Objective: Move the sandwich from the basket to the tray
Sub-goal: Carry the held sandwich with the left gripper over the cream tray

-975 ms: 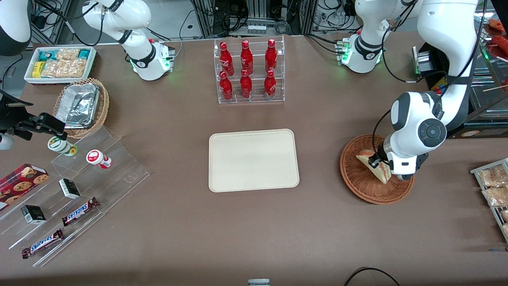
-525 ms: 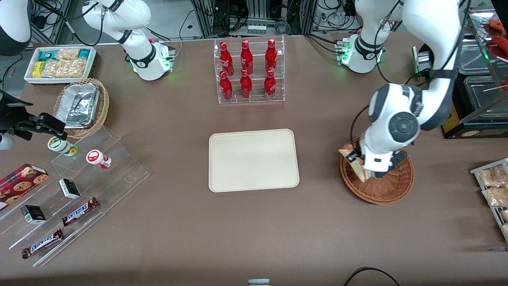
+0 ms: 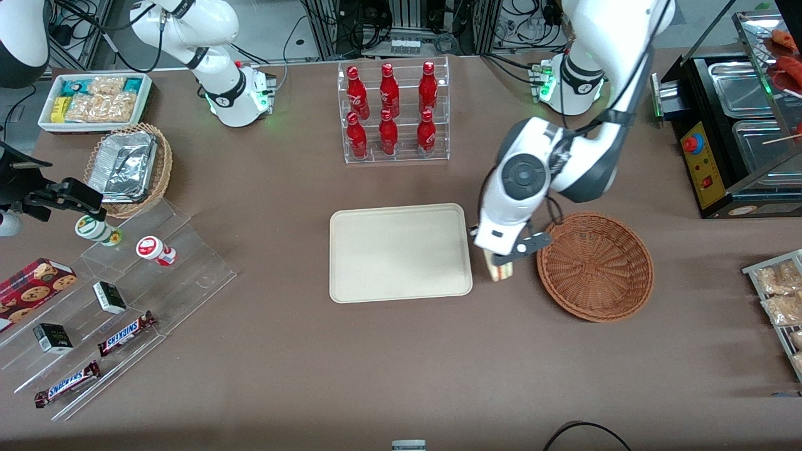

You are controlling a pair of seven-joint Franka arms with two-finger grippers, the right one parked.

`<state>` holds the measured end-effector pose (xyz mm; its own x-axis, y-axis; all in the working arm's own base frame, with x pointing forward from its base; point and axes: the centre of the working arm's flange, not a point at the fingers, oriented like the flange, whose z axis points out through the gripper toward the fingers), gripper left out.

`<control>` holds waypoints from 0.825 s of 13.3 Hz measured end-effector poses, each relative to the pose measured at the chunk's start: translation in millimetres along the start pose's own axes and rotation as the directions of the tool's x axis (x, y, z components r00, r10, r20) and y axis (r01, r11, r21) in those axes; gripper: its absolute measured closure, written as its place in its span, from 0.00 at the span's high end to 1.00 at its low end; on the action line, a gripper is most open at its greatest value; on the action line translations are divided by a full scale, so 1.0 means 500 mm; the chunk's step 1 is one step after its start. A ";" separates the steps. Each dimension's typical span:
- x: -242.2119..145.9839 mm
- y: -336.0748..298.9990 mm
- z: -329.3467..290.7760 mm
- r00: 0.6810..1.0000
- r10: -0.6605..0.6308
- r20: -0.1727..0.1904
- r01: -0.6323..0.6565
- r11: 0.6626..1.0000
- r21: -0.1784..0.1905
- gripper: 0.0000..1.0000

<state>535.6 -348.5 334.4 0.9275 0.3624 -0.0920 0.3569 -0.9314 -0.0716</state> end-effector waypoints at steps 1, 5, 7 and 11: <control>-0.011 0.036 0.007 1.000 0.005 0.001 -0.005 1.000 -0.009 0.16; -0.040 0.173 0.048 0.998 0.068 0.007 -0.067 0.997 -0.048 0.16; -0.054 0.216 0.076 0.985 0.170 0.008 -0.170 0.984 -0.055 0.16; -0.083 0.274 0.118 0.956 0.293 0.010 -0.292 0.954 -0.062 0.16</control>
<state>539.7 -489.3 269.5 0.9901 0.0738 -0.1193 0.0767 -0.9969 0.0198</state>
